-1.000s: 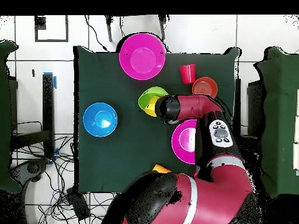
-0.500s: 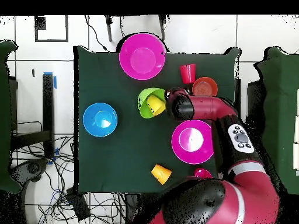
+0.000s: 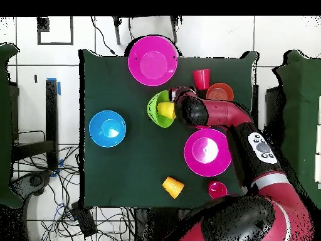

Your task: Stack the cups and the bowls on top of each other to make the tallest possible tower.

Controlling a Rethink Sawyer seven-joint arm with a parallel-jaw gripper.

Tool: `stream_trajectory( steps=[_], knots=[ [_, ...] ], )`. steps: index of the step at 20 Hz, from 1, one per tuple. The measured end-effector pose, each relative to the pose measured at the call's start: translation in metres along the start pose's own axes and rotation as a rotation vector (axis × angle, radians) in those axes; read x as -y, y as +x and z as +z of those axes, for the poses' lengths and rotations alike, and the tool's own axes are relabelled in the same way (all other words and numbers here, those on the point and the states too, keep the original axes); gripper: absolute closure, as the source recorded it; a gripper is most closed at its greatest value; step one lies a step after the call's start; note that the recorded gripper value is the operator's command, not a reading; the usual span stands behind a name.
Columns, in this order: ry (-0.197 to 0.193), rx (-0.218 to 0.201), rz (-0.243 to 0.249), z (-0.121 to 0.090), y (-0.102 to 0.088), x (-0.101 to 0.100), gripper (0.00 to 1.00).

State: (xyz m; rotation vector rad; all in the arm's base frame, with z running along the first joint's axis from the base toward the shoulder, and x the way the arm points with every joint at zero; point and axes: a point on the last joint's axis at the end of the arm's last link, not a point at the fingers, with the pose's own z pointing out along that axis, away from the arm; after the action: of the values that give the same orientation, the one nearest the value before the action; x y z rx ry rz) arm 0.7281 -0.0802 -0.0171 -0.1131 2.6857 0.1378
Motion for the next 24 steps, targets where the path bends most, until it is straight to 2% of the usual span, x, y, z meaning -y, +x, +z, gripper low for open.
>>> stream_trajectory(
  steps=[4,5,8,10,13,16,17,19,21,24],
  knots=[
    [-0.05,0.014,0.033,-0.002,-0.01,-0.019,1.0],
    [-0.072,0.014,0.053,-0.002,-0.013,-0.027,1.0],
    [-0.119,-0.007,0.101,-0.002,-0.014,-0.04,1.0],
    [-0.17,-0.056,0.164,0.0,-0.009,-0.051,1.0],
    [-0.214,-0.109,0.231,0.002,-0.004,-0.059,1.0],
    [-0.279,-0.206,0.322,0.004,0.006,-0.07,1.0],
    [-0.291,-0.226,0.337,0.003,0.008,-0.072,1.0],
    [-0.33,-0.318,0.382,0.001,0.019,-0.081,1.0],
    [-0.34,-0.381,0.388,0.0,0.028,-0.086,1.0],
    [-0.334,-0.457,0.371,0.0,0.044,-0.093,1.0]
  ],
)
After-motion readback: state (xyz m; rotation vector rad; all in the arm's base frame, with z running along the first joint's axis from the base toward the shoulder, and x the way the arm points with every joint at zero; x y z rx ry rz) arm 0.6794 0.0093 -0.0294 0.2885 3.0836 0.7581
